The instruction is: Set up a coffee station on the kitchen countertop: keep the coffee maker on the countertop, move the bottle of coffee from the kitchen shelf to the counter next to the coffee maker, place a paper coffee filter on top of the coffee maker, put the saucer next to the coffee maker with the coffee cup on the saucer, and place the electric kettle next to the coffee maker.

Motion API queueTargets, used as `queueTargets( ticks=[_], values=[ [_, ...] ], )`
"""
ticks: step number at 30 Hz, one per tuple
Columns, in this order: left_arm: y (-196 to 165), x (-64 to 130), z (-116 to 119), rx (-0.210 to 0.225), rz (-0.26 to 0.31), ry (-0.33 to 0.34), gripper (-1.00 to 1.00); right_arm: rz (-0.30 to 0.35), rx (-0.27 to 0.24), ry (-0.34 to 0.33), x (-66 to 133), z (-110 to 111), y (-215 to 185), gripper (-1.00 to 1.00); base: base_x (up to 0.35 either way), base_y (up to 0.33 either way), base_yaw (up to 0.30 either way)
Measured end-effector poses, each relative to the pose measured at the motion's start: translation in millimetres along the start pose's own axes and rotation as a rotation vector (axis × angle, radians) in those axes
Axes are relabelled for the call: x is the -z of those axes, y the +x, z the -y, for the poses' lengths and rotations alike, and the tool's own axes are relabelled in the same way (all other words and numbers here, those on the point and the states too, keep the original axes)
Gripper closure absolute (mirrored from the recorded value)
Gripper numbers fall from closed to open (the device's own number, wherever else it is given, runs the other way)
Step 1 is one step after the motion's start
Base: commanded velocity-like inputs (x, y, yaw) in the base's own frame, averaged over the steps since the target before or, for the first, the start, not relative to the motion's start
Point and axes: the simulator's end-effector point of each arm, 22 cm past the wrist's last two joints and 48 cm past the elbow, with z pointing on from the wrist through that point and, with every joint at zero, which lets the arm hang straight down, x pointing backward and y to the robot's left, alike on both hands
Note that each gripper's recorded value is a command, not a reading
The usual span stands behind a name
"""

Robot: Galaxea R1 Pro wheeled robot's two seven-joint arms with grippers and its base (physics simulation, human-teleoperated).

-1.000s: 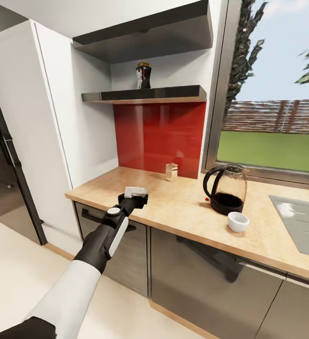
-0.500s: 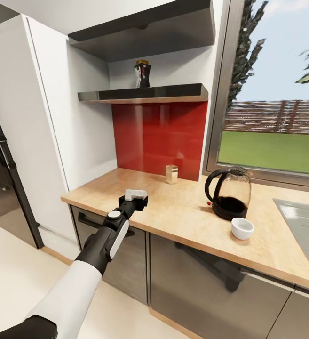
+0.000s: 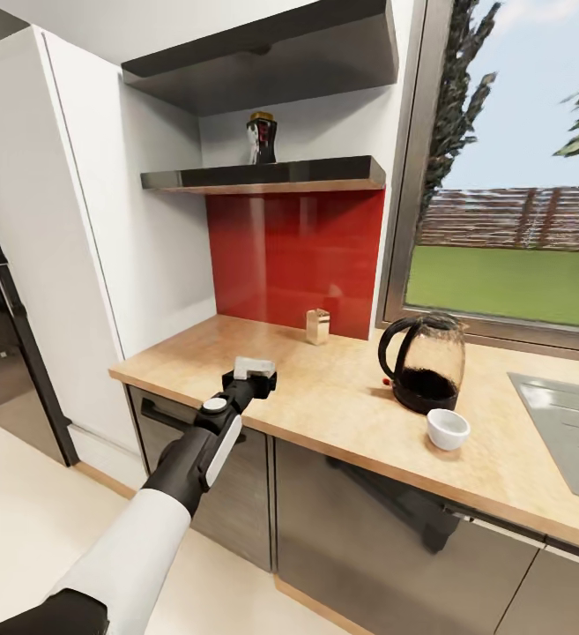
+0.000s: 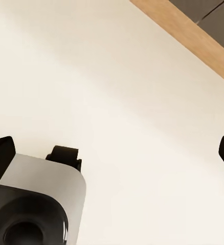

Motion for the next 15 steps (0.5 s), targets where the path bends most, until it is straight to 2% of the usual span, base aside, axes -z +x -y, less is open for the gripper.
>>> queueTargets(
  ticks=[3, 7, 15],
  values=[
    [18.7, -4.0, -0.3, -0.001, -0.008, -0.001, -1.00, 0.000, 0.000, 0.000, 0.1, 0.1, -0.1, -1.00, 0.104, -0.072, 0.000],
    [22.9, -4.9, -0.7, -0.001, -0.006, -0.002, -1.00, 0.001, 0.000, 0.000, 0.1, 0.1, -0.2, -1.00, 0.190, -0.132, 0.000],
    [24.6, -5.3, -0.9, -0.001, -0.005, -0.003, -1.00, 0.000, 0.001, -0.001, 0.2, -0.3, 0.4, -1.00, 0.090, -0.046, 0.000]
  ],
)
